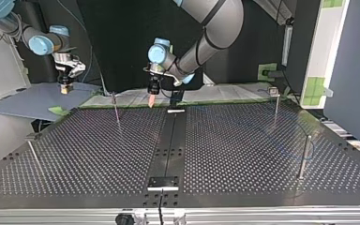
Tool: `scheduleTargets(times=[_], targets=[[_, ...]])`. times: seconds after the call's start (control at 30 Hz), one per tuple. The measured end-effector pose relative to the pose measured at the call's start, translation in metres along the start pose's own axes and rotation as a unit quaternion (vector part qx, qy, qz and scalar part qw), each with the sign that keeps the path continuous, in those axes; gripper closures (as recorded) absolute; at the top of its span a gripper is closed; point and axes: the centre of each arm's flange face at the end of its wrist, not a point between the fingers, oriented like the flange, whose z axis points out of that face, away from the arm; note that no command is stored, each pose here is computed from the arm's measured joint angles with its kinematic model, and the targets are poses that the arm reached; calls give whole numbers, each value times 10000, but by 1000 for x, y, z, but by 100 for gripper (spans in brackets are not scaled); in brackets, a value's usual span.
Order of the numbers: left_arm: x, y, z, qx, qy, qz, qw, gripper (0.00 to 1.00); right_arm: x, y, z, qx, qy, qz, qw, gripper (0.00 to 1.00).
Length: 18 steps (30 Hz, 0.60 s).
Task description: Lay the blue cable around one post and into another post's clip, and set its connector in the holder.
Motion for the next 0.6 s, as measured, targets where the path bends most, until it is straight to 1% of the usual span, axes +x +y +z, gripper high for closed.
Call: scheduleTargets(times=[0.23,0.43,0.6], targets=[[-2,-4,3,132,-29,-18,9999,99,3,3,3,-40,9,33,10000,100],[-8,-7,9,152,-101,-61,9998,99,9,6,10,-48,82,111,9999,100],[-12,-9,13,156,-141,-81,9997,99,14,8,16,-48,133,136,9998,100]])
